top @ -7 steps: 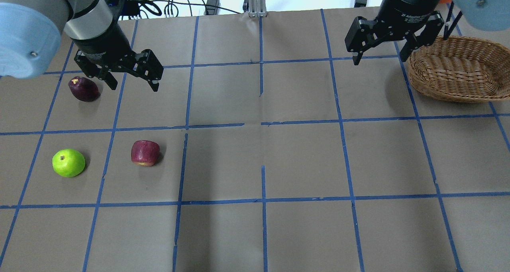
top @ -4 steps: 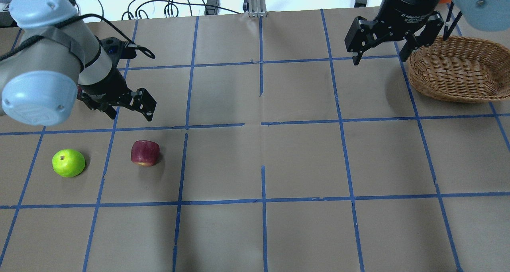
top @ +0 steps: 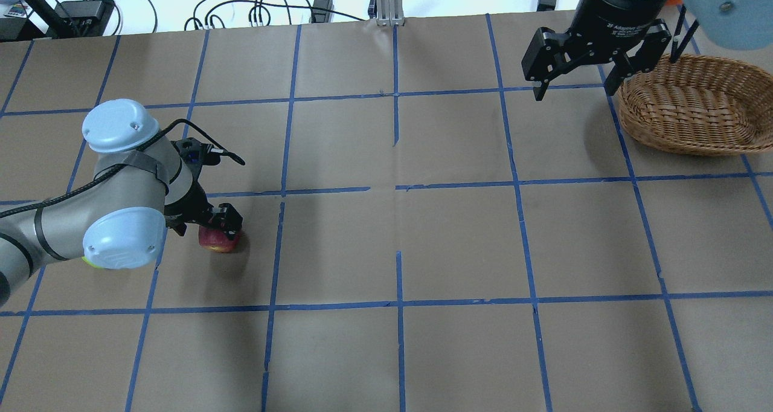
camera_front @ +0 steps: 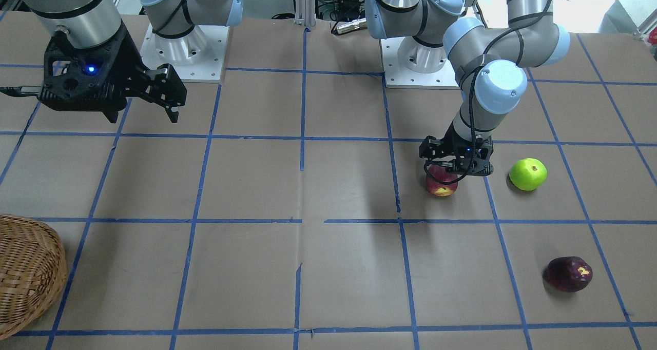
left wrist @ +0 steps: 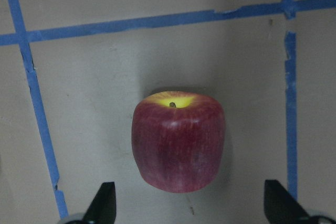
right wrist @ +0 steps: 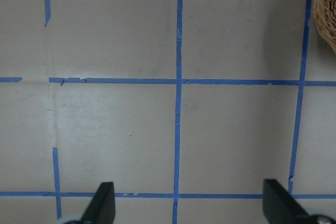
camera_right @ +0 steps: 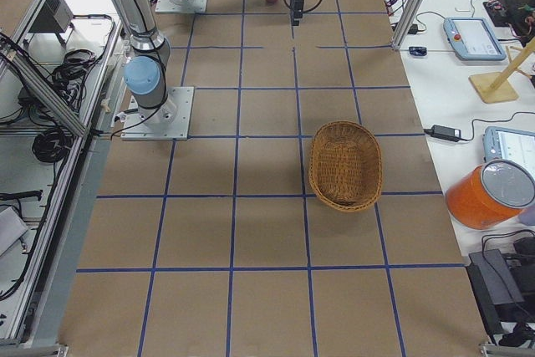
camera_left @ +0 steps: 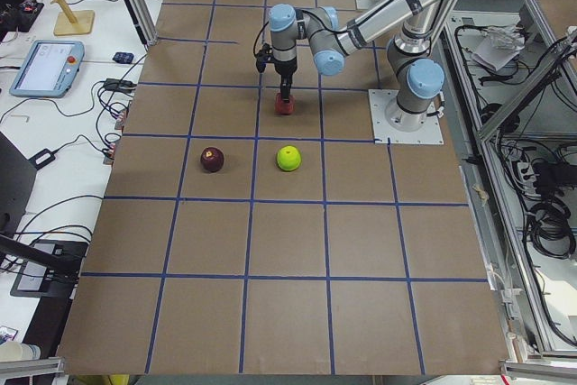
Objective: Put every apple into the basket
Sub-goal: 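Carry the red apple with the left gripper toward the table center, then release the red apple at center while the right gripper reaches toward it, then grasp the red apple with the right gripper while the left grasps the green apple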
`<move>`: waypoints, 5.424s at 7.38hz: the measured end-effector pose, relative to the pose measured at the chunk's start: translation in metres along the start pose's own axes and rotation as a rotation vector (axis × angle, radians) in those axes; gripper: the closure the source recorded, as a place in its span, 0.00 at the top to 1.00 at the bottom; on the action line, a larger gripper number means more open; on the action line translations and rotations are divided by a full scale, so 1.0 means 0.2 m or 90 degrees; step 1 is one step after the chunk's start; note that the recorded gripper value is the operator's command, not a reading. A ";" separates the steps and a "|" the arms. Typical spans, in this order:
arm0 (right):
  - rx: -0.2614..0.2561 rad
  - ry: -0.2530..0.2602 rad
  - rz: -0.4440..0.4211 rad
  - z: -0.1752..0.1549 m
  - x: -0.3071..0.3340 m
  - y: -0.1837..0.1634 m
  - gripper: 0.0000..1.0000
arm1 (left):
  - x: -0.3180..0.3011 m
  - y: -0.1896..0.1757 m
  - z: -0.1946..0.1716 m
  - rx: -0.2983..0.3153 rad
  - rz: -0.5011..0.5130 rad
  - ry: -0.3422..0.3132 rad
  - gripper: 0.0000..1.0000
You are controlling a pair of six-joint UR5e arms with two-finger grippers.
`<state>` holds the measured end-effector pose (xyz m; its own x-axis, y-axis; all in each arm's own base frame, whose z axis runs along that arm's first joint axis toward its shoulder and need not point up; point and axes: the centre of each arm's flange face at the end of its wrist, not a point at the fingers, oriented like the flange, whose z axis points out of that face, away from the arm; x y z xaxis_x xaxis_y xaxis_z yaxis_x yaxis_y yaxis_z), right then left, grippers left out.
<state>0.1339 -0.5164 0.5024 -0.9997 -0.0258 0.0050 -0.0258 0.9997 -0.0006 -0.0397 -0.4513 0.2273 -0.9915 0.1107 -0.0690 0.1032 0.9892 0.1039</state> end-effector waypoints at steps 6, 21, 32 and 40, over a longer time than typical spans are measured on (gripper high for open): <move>-0.004 0.000 0.000 0.01 0.00 0.00 1.00 | -0.01 -0.10 0.15 0.021 0.020 0.002 0.49; -0.008 0.006 0.004 0.02 0.02 -0.01 1.00 | 1.42 -0.70 -0.07 0.093 -0.123 0.157 1.00; 0.079 -0.022 -0.011 0.86 -0.92 -0.34 1.00 | -0.51 -0.27 -0.46 -0.113 0.009 -0.011 1.00; 0.060 0.022 -0.082 1.49 -1.24 -0.25 0.31 | -1.14 -0.01 0.20 -0.053 0.039 0.042 1.00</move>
<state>0.3825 -0.5592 0.2023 -0.9874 -0.1517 0.0458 -0.1553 0.9836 -0.0915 0.1898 -0.4752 0.2034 -0.9868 0.1620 0.0056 0.1601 0.9688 0.1889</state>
